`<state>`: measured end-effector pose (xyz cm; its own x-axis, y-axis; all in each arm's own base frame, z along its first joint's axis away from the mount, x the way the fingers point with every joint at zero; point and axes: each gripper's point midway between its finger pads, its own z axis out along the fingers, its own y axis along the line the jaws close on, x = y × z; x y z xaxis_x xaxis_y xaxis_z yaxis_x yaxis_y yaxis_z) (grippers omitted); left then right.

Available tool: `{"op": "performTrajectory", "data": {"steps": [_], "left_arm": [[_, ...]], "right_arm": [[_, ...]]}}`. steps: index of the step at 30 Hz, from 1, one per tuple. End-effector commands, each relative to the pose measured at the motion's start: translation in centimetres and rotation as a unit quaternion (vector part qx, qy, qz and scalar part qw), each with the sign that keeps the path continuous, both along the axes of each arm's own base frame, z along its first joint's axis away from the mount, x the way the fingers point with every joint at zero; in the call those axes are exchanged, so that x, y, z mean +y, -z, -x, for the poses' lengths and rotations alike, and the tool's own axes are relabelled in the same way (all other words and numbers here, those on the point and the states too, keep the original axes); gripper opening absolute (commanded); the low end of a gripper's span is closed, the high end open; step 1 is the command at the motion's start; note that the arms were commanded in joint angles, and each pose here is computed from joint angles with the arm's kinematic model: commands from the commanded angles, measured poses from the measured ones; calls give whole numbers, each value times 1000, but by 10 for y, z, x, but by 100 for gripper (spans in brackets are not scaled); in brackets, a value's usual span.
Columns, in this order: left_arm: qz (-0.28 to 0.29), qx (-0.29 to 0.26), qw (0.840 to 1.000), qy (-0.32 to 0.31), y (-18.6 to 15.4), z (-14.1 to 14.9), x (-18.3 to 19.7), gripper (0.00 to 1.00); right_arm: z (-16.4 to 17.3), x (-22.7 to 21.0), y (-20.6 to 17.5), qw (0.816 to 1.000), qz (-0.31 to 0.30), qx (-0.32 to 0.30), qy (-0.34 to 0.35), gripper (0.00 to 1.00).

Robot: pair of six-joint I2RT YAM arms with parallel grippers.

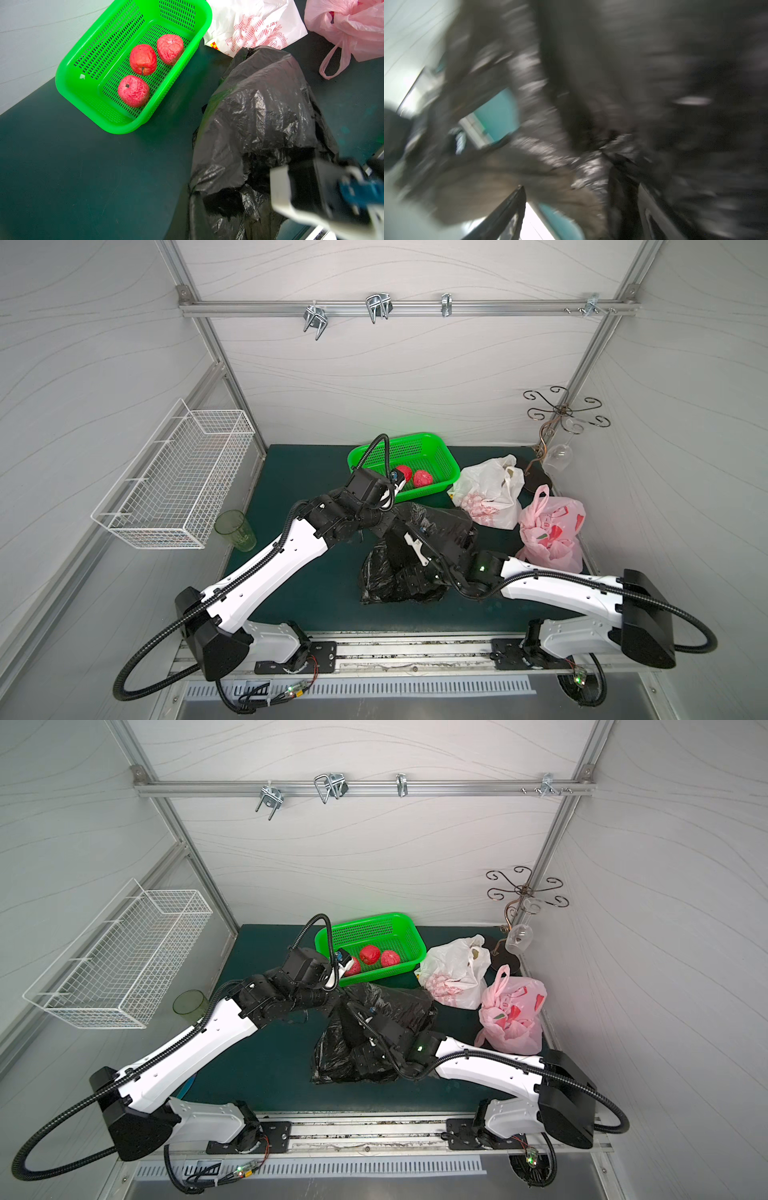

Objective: Untie the knot of a plastic bag & take out the apple
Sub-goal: Adjust the plastic bag at the center of the board.

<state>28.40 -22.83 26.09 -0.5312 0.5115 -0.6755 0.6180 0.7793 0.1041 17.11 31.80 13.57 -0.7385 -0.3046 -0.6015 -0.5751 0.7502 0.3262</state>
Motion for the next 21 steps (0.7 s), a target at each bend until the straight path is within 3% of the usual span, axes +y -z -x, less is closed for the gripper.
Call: {"op": "performTrajectory", "data": {"steps": [1, 9, 14, 17, 21], "left_arm": [[15, -16, 1000, 0, -12, -5, -3, 0], [21, -13, 1000, 5, -14, -3, -5, 0], [26, -12, 1000, 6, -15, -2, -6, 0], [27, -10, 1000, 8, -15, -1, -6, 0], [29, -7, 1000, 9, -15, -1, -7, 0]], "right_arm": [[-20, -36, -9, 997, 11, -14, 72, 89], [-51, -126, -30, 984, 44, -39, 169, 93], [-48, -150, -51, 980, 48, -63, 184, 93], [-28, -127, -82, 990, -39, -78, 110, 89], [10, -88, -112, 989, -137, -60, -14, 86]]}}
